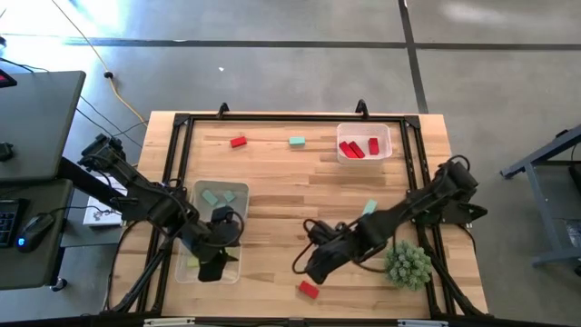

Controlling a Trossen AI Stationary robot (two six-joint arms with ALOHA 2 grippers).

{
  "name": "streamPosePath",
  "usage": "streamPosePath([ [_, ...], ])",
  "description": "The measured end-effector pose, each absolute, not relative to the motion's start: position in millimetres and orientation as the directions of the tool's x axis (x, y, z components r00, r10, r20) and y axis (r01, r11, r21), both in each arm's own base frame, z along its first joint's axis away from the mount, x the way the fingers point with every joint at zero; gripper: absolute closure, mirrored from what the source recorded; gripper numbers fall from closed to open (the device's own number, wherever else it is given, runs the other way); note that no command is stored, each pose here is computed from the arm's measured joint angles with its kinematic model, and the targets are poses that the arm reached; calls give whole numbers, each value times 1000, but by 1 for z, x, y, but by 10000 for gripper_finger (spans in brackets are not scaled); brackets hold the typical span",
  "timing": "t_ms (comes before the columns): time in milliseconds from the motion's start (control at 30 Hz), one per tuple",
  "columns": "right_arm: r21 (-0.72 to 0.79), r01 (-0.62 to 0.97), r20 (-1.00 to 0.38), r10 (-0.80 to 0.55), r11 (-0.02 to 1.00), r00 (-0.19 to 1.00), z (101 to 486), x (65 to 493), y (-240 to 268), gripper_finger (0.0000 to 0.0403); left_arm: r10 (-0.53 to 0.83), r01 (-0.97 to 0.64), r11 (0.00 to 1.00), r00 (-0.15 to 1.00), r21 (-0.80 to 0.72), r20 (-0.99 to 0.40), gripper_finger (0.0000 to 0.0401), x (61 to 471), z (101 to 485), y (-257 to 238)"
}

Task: Sort & place blocks by color
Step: Put the red block into the white bin

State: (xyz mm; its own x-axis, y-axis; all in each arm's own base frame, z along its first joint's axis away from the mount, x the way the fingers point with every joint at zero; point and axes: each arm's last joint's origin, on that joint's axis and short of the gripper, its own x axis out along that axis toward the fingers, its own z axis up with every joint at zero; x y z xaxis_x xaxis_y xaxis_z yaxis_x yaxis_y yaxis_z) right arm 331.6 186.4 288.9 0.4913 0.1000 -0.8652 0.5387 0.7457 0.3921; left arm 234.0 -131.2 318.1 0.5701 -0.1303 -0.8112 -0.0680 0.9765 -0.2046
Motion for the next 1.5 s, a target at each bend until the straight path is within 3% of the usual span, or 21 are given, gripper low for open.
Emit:
streamPosePath([
  [367, 385, 556, -894, 150, 737, 421, 253, 342, 212, 108, -89, -134, 970, 577, -202, -812, 219, 243, 318, -114],
  [600, 410, 537, -881, 167, 737, 444, 235, 351, 226, 108, -35, -198, 963, 586, -184, -810, 219, 251, 318, -96],
  [1000, 338, 579, -921, 135, 742, 365, 188, 357, 243, 108, 29, -260, 953, 587, -154, -809, 219, 259, 318, -68],
  [1500, 325, 555, -934, 168, 766, 314, 143, 358, 270, 108, 43, -272, 951, 586, -146, -809, 219, 261, 318, -62],
])
